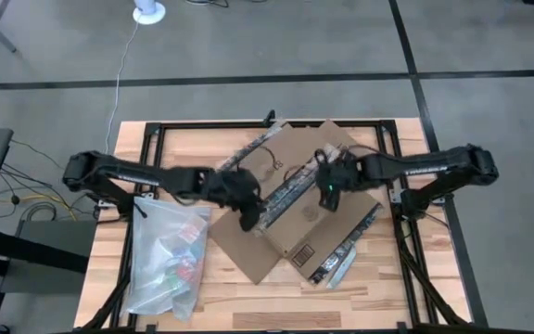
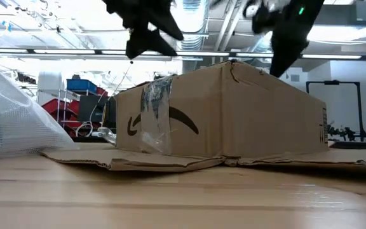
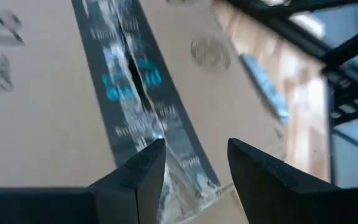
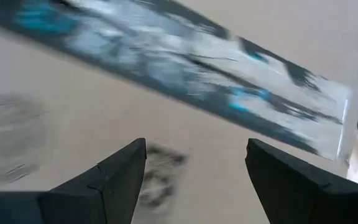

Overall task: Unpack boxes
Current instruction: Break down the box until it is fully flat

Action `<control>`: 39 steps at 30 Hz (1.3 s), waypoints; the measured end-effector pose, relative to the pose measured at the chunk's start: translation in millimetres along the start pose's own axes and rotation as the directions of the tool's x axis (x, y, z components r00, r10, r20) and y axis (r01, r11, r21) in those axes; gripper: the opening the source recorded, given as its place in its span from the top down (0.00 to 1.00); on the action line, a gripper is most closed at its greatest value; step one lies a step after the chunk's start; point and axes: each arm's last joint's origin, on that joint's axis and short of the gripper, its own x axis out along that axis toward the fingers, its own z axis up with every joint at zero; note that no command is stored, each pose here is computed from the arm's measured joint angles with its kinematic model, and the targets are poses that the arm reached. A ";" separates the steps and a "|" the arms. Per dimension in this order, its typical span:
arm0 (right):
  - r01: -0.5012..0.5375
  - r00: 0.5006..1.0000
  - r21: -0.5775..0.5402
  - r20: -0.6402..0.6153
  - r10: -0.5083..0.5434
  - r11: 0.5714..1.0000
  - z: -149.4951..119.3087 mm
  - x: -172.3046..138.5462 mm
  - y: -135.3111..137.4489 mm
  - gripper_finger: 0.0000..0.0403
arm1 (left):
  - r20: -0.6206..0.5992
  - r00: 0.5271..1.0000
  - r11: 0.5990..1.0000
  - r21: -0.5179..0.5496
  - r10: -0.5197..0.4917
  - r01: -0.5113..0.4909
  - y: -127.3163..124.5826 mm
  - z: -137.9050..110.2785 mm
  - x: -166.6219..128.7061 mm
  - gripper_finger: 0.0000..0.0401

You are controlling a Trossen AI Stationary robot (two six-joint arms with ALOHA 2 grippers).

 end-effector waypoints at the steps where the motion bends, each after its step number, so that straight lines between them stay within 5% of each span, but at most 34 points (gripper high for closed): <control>1: -0.001 1.000 0.020 -0.028 0.001 1.000 -1.8 7.9 -5.4 0.35 | -0.009 1.000 1.000 0.008 0.017 -0.017 -2.3 -4.1 6.1 0.60; 5: -0.089 0.991 0.089 -0.088 0.096 0.992 -9.7 24.1 -11.0 0.35 | -0.069 0.993 0.995 0.027 0.100 -0.099 1.1 -15.7 22.5 0.60; 12: -0.224 0.970 0.117 -0.074 0.233 0.968 -20.0 17.3 23.8 0.35 | -0.130 0.959 0.966 0.083 0.254 -0.244 31.2 -12.8 25.7 0.60; 19: -0.305 0.949 0.218 -0.014 0.315 0.927 -25.6 6.0 52.7 0.35 | -0.130 0.953 0.960 0.091 0.274 -0.263 59.4 1.9 26.1 0.60; 24: -0.354 0.932 0.191 -0.002 0.362 0.915 -29.0 -3.4 65.4 0.35 | -0.102 0.962 0.966 0.073 0.253 -0.247 70.4 16.9 18.8 0.60; 29: -0.396 0.918 0.112 0.041 0.394 0.911 -16.7 -28.5 65.5 0.35 | -0.033 0.983 0.982 0.066 0.178 -0.176 39.3 49.8 -17.2 0.60; 34: -0.282 0.957 0.056 -0.051 0.284 0.958 -17.9 -35.2 50.2 0.35 | -0.167 0.978 0.992 0.061 0.123 -0.114 -6.7 30.0 -29.6 0.60; 39: -0.187 0.973 0.037 -0.132 0.191 0.982 -27.2 -23.7 39.2 0.35 | -0.246 0.906 0.938 0.144 0.344 -0.317 -20.5 -3.3 -15.0 0.60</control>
